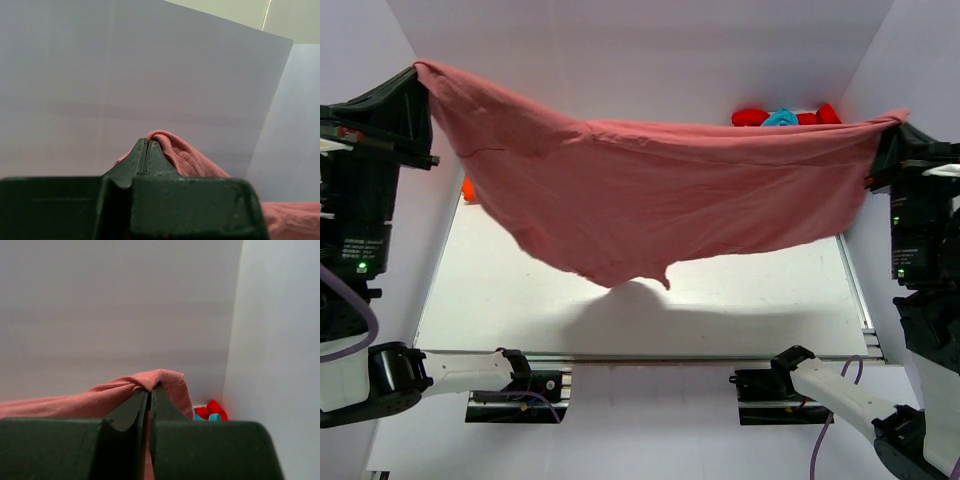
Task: Fold and stack the t-shirts
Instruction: Flatten out the tshirt
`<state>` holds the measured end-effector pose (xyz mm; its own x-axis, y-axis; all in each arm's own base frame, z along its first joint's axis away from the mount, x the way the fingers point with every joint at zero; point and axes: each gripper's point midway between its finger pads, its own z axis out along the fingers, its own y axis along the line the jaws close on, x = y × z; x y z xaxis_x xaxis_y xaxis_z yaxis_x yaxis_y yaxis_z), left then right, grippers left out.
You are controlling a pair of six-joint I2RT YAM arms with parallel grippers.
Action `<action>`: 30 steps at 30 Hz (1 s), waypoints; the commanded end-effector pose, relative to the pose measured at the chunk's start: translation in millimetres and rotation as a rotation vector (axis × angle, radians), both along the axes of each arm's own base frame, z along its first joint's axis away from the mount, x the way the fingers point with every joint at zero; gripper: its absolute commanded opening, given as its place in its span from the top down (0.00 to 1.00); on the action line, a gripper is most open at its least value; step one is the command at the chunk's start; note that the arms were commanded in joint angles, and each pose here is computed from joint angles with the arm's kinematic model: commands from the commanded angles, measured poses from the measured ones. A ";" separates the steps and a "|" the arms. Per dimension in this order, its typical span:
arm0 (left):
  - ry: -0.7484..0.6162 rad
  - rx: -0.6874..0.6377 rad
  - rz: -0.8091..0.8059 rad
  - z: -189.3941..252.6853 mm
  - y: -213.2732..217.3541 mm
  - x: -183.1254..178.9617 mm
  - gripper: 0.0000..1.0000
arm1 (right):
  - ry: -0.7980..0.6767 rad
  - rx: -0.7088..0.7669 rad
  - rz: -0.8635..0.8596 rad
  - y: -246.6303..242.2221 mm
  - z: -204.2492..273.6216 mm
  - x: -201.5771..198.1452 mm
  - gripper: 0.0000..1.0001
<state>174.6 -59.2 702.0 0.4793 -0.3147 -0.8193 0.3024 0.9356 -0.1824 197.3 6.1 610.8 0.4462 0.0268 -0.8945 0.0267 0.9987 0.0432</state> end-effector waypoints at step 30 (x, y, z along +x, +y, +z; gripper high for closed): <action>-0.034 0.083 0.065 3.6 7.3 -0.4 1.00 | 0.207 0.151 0.326 54.8 -105.5 -0.2 1.00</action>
